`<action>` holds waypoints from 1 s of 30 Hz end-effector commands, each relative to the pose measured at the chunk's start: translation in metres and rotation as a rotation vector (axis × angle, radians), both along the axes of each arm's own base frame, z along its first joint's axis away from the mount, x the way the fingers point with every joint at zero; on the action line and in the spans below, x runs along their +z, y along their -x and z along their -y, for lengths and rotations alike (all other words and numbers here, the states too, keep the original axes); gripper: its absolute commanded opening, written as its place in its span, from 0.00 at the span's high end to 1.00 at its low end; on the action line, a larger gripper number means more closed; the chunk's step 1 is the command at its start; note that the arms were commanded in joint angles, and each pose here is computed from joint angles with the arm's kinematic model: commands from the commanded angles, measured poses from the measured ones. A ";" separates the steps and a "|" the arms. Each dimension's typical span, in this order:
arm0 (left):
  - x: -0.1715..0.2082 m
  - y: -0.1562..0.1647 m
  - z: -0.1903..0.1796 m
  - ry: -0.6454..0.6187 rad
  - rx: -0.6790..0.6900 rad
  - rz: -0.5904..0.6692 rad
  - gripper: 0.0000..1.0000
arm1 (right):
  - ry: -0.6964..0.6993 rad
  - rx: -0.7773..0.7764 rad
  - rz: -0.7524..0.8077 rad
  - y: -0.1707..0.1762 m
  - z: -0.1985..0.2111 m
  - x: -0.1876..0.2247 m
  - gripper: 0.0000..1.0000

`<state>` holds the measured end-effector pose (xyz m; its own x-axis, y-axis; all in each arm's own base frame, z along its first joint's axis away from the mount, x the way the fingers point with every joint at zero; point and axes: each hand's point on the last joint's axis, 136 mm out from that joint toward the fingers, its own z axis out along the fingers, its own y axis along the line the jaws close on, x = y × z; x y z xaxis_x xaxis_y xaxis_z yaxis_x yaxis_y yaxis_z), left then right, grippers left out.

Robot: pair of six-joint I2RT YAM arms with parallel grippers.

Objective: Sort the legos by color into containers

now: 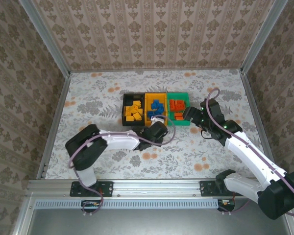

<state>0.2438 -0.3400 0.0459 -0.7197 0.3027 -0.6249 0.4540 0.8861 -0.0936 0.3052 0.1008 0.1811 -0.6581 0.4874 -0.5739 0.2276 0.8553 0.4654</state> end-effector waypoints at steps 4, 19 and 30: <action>0.086 0.007 0.004 0.103 -0.039 0.007 0.71 | -0.007 0.000 -0.017 0.004 0.001 -0.006 0.11; 0.088 -0.117 0.019 0.098 0.055 -0.034 0.67 | 0.006 -0.002 -0.047 0.004 0.003 -0.015 0.10; 0.134 -0.124 0.022 0.171 0.059 0.051 0.09 | 0.013 -0.011 -0.023 0.005 0.006 -0.002 0.07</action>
